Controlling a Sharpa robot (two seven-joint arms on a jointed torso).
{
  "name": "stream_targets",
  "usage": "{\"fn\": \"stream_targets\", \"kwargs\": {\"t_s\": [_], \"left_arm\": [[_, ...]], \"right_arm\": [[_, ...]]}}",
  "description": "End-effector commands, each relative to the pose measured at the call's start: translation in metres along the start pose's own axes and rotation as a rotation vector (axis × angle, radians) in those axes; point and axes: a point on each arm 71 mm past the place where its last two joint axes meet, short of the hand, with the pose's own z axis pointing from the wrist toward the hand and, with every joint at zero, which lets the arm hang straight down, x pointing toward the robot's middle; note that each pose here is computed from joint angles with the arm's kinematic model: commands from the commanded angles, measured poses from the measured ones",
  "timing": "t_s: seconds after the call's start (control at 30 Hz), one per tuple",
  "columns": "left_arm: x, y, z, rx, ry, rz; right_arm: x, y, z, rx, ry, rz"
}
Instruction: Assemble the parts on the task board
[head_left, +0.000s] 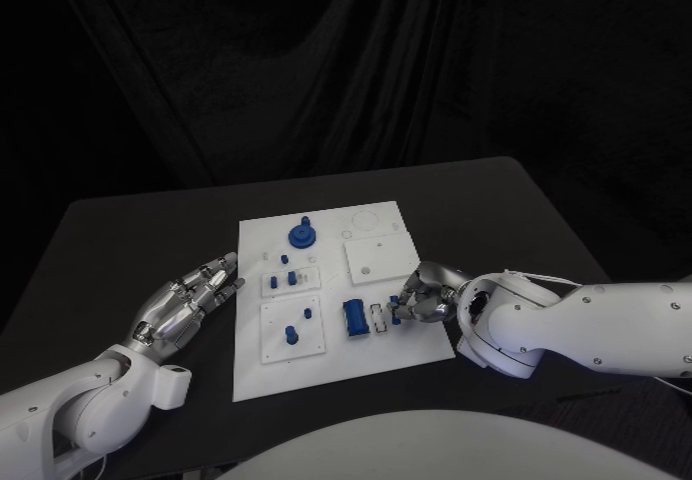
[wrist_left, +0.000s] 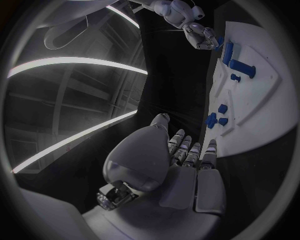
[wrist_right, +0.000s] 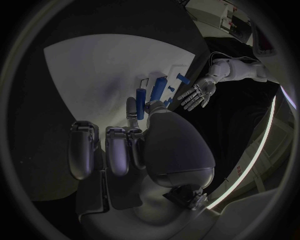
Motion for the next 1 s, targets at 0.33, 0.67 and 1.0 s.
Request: {"fn": "stream_targets", "kwargs": {"t_s": [0.33, 0.67, 1.0], "left_arm": [[0.0024, -0.0002, 0.0006, 0.013, 0.011, -0.015], [0.0014, -0.0001, -0.0002, 0.008, 0.009, -0.014], [0.0015, 0.0, -0.0003, 0.008, 0.009, -0.014]], "right_arm": [[0.011, 0.001, 0.01, 0.015, 0.043, 0.056], [0.016, 0.0, 0.016, 0.017, 0.053, 0.017], [0.018, 0.003, 0.018, 0.001, 0.054, 0.009]]}}
